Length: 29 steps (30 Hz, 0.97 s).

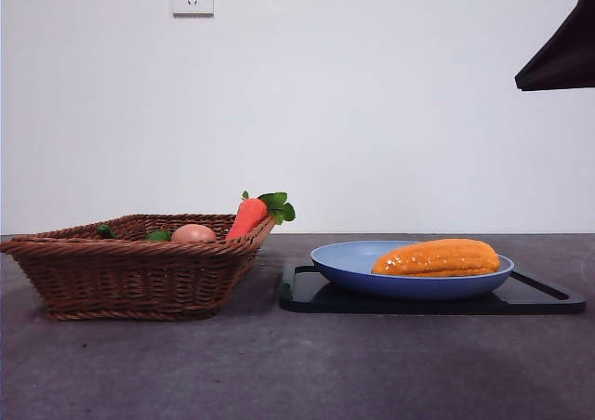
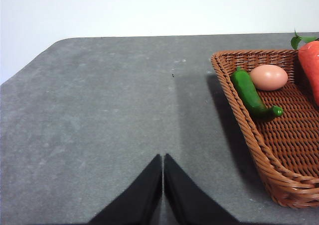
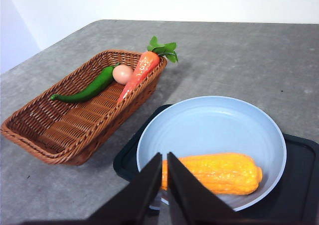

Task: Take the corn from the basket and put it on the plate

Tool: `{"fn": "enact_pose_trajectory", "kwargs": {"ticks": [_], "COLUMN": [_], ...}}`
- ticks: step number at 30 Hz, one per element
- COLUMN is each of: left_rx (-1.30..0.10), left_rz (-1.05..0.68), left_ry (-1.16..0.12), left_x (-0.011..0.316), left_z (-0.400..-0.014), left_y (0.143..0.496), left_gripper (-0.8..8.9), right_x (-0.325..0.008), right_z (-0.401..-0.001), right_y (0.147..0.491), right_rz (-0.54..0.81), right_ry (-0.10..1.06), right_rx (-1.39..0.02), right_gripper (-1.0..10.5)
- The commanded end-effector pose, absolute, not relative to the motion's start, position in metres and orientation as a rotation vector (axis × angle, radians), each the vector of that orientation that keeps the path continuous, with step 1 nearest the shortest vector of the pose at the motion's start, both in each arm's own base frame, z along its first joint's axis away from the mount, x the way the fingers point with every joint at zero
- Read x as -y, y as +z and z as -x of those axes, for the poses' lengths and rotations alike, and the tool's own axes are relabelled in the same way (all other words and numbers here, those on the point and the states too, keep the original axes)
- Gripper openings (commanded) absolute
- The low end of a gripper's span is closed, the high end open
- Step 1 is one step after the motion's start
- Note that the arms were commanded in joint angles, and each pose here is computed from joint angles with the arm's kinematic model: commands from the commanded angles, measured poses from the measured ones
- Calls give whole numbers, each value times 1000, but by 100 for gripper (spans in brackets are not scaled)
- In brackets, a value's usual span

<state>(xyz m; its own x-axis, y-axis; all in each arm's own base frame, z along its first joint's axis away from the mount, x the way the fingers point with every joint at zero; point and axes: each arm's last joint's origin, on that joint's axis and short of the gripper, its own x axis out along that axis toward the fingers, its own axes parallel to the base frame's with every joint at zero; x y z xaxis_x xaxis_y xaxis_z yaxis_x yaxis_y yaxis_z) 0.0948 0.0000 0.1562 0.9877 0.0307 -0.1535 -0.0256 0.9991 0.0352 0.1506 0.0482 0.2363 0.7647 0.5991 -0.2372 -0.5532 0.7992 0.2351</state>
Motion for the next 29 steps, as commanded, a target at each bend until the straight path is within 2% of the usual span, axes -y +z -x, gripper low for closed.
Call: {"fn": "enact_pose_trajectory", "kwargs": {"ticks": [1,17,22,25,29], "left_rx": [-186,-186,-186,-186,-186], "left_rz": [-38,-38,-38,-38,-38], "left_ry": [24,24,24,24,24], "left_x": [0,0,0,0,0], "left_z": [-96,-96,-96,-96,-96], "left_y": [147,147,147,147,147], "left_gripper": [8,8,8,8,8], "right_x": [-49,-47,-30,-18,-2], "right_z": [-151,-147,-138,-131,-118], "right_y": [238,241,251,251,239], "right_rz": [-162,-150,6,25,32], "right_ry": [631,630,470,371,179], "right_rx": [-304,-275,-136,-87,-40], "right_gripper": [2,2,2,2,2]}}
